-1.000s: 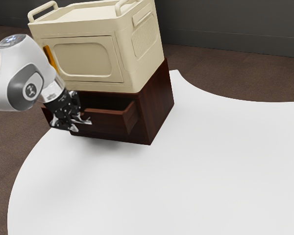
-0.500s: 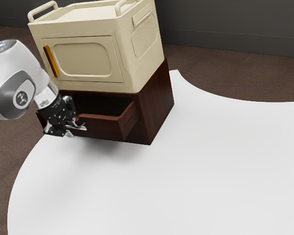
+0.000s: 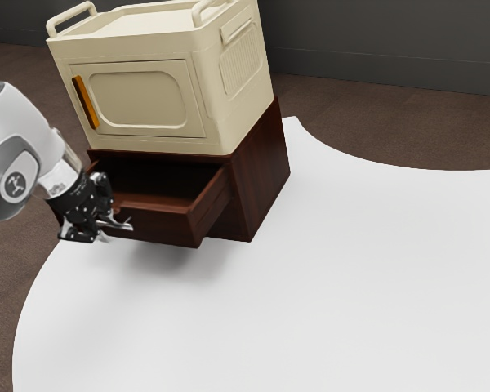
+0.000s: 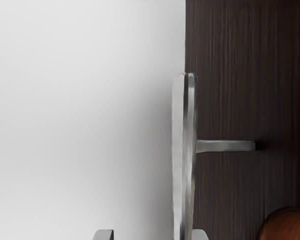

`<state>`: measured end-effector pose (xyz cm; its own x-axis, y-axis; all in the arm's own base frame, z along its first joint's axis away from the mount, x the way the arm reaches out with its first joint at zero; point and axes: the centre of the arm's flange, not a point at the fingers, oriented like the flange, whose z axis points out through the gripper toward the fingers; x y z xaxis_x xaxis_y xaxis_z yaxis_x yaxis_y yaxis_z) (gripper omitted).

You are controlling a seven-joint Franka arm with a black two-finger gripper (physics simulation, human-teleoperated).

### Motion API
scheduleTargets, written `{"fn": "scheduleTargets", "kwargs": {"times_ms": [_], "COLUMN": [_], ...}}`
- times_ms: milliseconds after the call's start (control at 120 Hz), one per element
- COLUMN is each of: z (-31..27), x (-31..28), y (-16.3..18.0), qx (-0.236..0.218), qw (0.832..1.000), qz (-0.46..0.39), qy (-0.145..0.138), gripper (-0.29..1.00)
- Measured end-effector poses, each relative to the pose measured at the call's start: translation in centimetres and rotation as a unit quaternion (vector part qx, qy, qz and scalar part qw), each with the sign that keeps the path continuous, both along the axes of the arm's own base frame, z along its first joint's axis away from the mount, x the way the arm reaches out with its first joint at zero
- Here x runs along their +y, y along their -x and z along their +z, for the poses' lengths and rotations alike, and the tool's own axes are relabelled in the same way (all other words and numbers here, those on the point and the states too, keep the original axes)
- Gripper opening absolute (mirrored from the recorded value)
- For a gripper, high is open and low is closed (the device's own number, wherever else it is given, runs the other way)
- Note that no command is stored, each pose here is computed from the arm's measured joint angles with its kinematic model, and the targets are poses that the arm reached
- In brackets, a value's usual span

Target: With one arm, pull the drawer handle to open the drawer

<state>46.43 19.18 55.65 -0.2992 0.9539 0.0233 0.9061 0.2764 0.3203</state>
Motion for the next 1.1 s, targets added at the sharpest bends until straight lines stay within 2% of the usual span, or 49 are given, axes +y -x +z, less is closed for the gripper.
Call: {"fn": "scheduleTargets", "kwargs": {"times_ms": [525,800,1100], "z": [0.0,0.0,1.9], "x": [-0.7,-0.6,-0.8], "y": [3.2,3.8,4.0], "qx": [-0.014,-0.015,-0.026], "qw": [1.0,1.0,0.999], "qz": [0.004,0.005,-0.004], "qy": [-0.001,-0.005,-0.03], "gripper": [0.14,0.14,0.18]}}
